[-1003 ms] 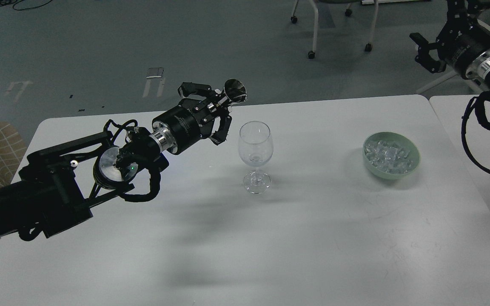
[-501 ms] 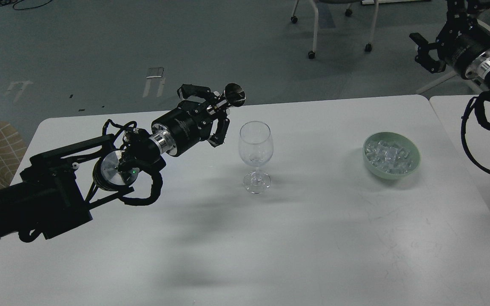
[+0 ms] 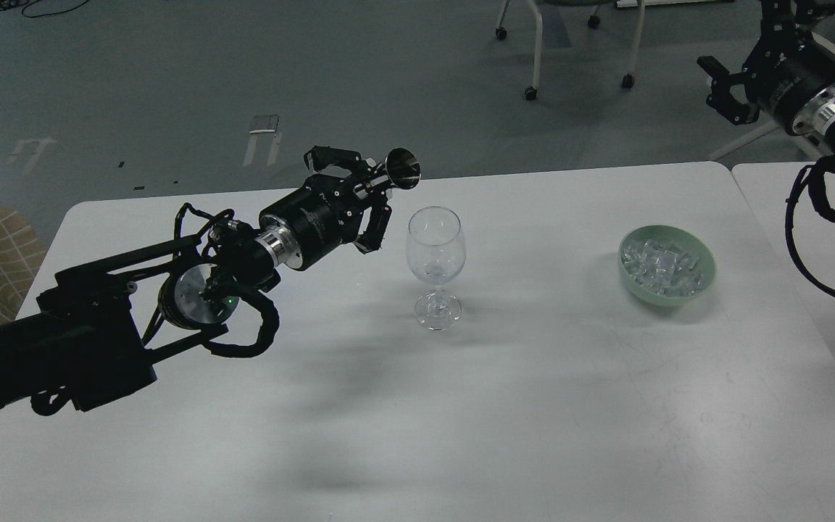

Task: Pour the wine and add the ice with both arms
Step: 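Tilt the jigger over the wine glass rim with the left gripper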

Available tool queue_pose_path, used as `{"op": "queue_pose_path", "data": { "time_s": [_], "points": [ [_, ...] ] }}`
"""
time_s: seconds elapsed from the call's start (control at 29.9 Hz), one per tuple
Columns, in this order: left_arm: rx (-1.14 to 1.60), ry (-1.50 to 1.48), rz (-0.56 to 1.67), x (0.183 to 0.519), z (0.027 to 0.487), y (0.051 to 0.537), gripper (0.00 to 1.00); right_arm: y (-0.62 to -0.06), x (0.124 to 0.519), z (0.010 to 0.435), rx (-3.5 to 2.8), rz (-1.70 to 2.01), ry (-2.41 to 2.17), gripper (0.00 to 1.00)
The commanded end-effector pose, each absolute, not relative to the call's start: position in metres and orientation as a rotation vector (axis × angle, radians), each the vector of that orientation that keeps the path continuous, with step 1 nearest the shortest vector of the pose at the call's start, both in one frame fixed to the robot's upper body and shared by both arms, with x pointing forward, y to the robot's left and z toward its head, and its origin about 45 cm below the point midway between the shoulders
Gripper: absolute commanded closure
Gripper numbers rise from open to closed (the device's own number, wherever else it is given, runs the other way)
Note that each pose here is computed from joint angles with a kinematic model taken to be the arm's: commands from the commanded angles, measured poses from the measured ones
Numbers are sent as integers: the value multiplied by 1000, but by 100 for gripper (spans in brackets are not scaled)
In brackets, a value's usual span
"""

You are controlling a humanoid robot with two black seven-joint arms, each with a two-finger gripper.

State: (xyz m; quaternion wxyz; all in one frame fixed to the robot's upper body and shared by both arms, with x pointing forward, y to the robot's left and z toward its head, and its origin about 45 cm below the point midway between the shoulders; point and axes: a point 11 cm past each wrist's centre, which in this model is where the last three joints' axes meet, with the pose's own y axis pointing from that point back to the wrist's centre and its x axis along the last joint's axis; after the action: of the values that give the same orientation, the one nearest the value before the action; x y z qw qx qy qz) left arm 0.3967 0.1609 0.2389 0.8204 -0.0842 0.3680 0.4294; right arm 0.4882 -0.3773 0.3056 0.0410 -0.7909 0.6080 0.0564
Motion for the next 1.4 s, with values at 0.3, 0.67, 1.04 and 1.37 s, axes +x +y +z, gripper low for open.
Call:
{"op": "queue_pose_path", "data": {
  "time_s": [0.3, 0.67, 1.04, 1.37],
  "points": [
    [-132, 652, 905, 394, 239, 155, 100, -378, 488, 305, -2422, 174, 1863, 0],
    [-102, 608, 917, 394, 237, 152, 100, -378, 488, 305, -2421, 175, 1862, 0],
    [-84, 512, 926, 394, 238, 153, 100, -378, 488, 305, -2420, 174, 1862, 0],
    [-66, 436, 912, 391, 242, 149, 100, -378, 488, 305, -2420, 172, 1864, 0]
  ]
}}
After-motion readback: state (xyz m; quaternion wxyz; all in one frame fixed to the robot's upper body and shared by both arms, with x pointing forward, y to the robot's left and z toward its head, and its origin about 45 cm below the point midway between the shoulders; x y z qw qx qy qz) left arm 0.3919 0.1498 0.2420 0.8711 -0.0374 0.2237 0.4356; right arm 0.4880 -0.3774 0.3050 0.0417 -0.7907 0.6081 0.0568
